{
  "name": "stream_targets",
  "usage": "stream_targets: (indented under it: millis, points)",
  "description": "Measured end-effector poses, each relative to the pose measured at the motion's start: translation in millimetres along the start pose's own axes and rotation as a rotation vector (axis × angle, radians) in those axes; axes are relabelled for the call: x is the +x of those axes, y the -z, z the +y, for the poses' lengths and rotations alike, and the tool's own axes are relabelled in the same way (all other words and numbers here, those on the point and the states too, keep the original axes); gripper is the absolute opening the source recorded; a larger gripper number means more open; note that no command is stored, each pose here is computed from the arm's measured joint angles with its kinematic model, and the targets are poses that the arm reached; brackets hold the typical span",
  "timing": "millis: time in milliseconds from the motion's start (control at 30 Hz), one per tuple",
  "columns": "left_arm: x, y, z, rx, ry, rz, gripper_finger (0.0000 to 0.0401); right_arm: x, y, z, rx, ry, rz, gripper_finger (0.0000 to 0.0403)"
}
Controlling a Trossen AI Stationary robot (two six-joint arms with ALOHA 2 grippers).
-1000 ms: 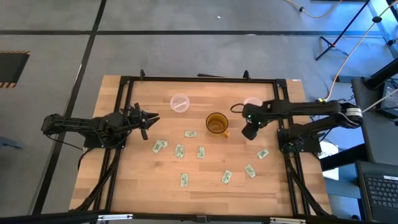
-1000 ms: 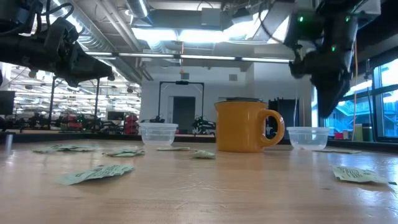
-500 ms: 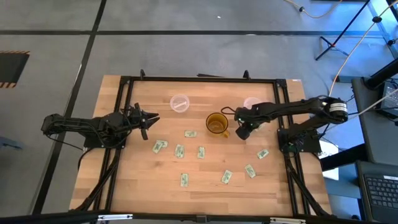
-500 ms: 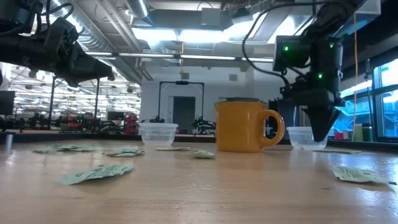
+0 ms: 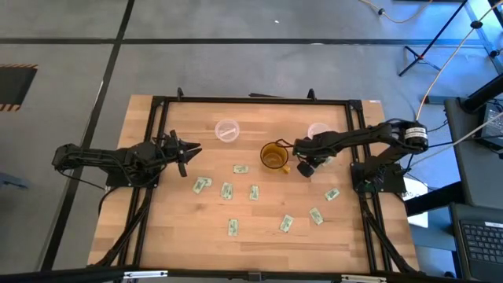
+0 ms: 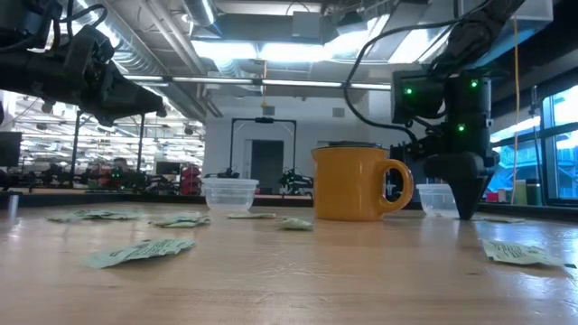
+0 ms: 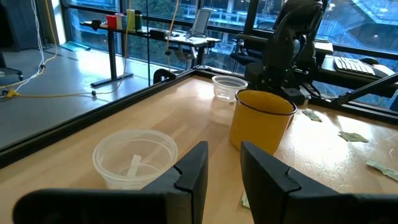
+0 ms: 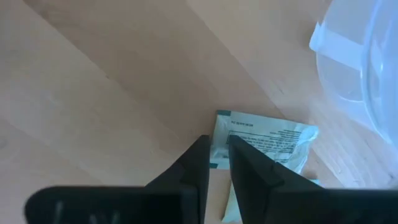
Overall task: Pick and place Stevia / Truvia into bins
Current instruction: Put the white stevia packet into the right transparent container
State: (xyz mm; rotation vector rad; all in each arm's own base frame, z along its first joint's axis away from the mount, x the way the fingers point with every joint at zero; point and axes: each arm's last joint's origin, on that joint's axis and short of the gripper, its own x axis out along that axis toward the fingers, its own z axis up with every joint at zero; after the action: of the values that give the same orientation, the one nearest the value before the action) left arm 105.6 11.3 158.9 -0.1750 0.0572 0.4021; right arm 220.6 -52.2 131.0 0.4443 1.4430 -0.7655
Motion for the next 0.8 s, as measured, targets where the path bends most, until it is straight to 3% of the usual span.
stream_targets:
  millis: [367,800]
  points:
    - [0.0,0.0,0.0,0.000,0.000,0.000,0.0088,7.6,-0.1,1.7,0.017,0.018,0.041,0.0061]
    - [0.0,0.0,0.0,0.000,0.000,0.000,0.0088,8.0,0.2,1.7,-0.015,0.015,0.048,0.0005]
